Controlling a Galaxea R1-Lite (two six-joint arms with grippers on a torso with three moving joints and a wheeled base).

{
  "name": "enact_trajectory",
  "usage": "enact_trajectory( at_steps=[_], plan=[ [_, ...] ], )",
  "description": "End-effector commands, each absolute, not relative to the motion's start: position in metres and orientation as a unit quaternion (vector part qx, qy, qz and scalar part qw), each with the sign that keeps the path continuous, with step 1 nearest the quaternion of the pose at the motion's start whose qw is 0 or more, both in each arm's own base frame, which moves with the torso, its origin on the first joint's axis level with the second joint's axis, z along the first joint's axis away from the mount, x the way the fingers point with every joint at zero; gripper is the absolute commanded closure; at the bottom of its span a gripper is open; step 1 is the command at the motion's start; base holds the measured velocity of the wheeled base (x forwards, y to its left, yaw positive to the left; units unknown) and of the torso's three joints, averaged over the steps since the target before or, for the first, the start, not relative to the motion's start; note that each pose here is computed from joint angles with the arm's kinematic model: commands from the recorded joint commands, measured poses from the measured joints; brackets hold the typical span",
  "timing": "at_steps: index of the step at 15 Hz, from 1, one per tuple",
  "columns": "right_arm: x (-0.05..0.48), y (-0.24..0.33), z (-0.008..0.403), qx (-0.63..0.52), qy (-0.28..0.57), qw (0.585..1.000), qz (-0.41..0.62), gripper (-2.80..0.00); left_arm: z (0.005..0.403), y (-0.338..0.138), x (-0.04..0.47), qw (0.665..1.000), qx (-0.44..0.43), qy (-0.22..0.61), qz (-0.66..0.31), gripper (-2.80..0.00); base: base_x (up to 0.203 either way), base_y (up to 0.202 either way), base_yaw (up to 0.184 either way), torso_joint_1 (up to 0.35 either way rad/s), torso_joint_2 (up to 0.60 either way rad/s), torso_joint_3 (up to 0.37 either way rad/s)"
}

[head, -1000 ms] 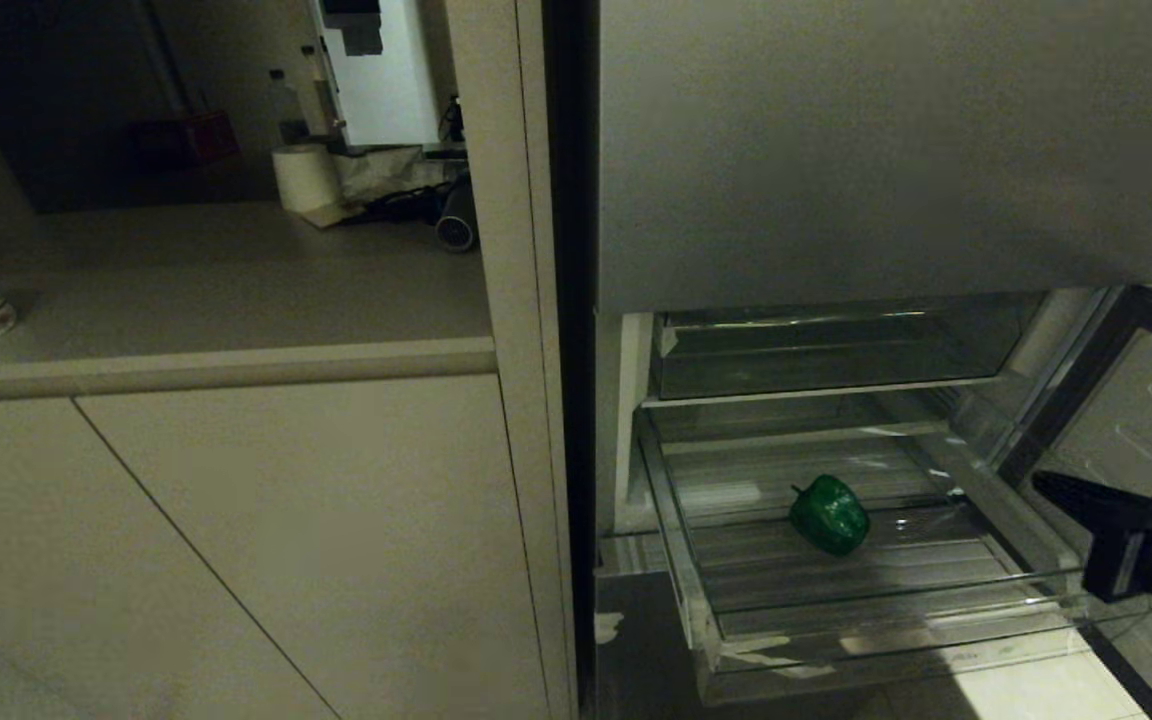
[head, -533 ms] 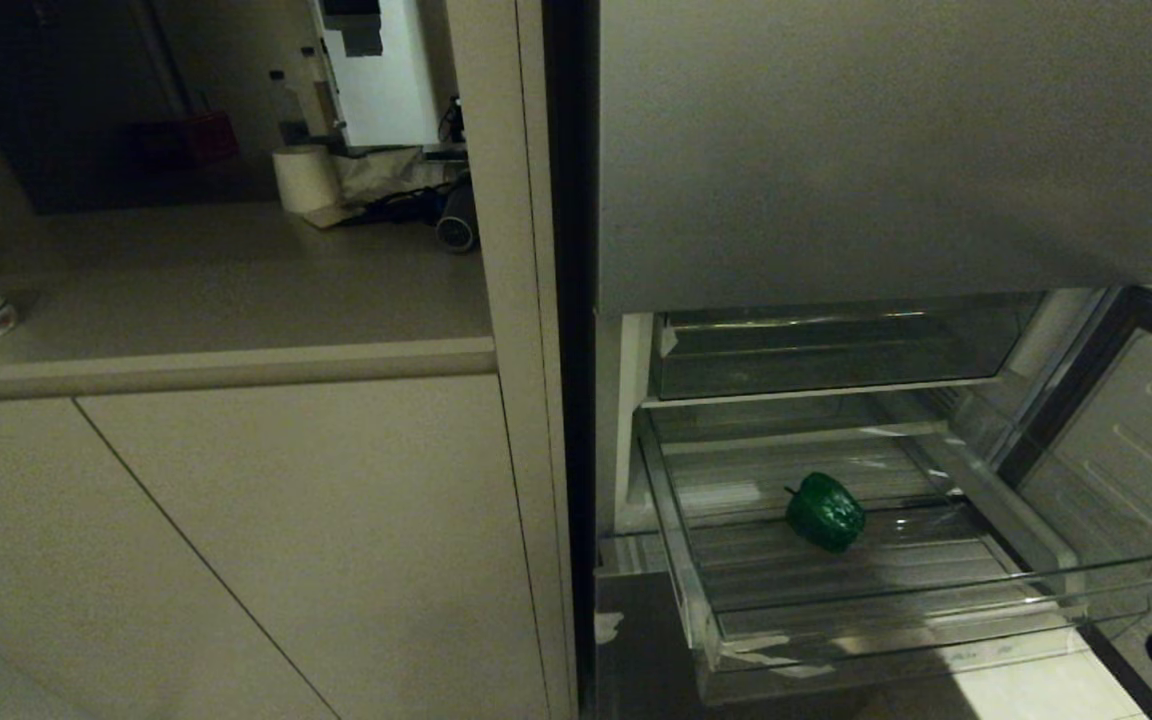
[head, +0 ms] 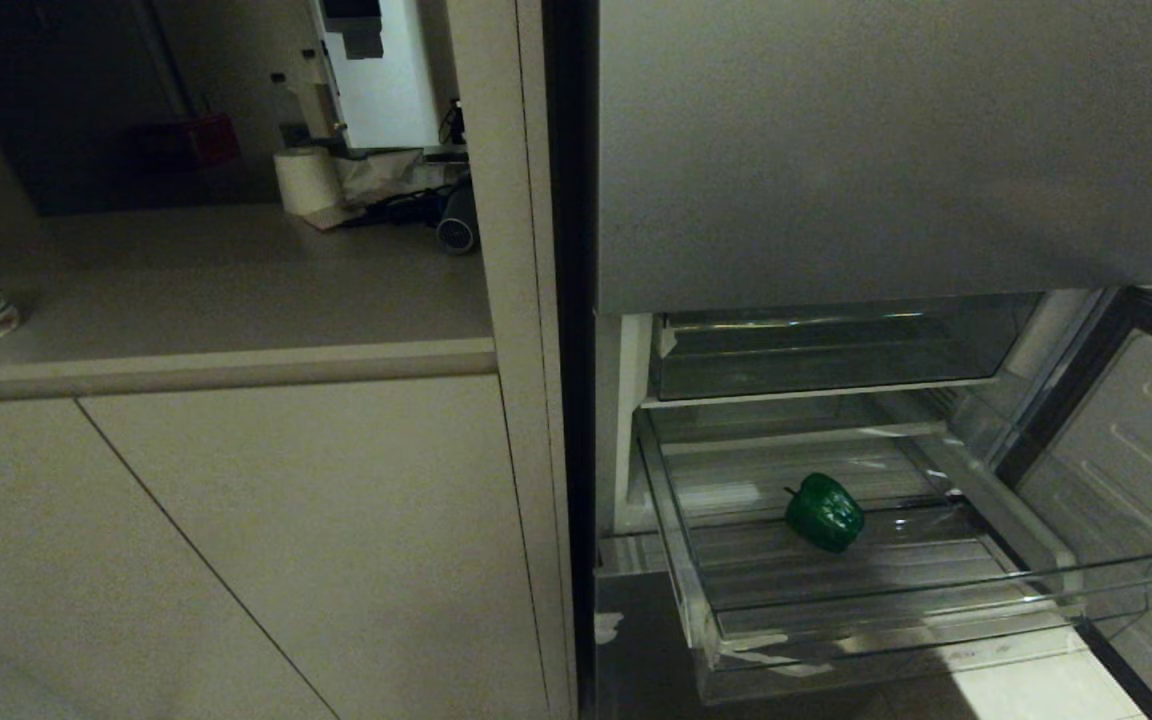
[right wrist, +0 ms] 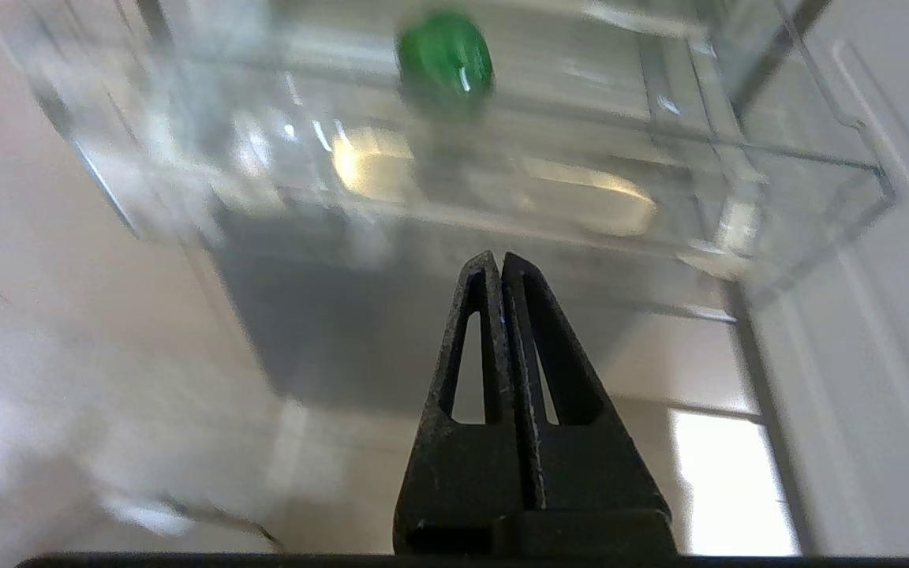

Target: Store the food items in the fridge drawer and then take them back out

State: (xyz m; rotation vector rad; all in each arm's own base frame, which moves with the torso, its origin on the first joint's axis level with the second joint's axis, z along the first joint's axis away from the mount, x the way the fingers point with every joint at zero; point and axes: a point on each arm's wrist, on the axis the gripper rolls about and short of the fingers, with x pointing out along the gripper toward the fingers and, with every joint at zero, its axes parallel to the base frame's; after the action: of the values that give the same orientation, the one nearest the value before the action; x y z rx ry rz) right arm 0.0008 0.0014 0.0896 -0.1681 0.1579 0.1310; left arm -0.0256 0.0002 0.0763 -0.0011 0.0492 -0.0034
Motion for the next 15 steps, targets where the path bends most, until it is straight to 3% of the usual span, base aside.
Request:
enact_trajectory(
  at_steps=[1, 8, 15],
  plan=[
    [0.000, 0.001, 0.078, -0.091, 0.100, 0.988, 0.069, 0.00, 0.076, 0.000, -0.025, 1.000, -0.001, 0.026, -0.002, 0.00, 0.000, 0.000, 0.000, 0.000, 0.00, 0.000],
    [-0.021, 0.001, 0.075, -0.090, -0.030, 0.995, 0.027, 0.00, 0.076, 0.000, -0.025, 1.000, -0.001, 0.026, -0.002, 0.00, 0.000, 0.000, 0.000, 0.000, 0.00, 0.000],
    [-0.021, 0.000, 0.075, -0.016, -0.026, 1.000, 0.001, 0.00, 0.076, 0.000, -0.025, 1.000, -0.001, 0.026, -0.002, 0.00, 0.000, 0.000, 0.000, 0.000, 0.00, 0.000]
  ],
)
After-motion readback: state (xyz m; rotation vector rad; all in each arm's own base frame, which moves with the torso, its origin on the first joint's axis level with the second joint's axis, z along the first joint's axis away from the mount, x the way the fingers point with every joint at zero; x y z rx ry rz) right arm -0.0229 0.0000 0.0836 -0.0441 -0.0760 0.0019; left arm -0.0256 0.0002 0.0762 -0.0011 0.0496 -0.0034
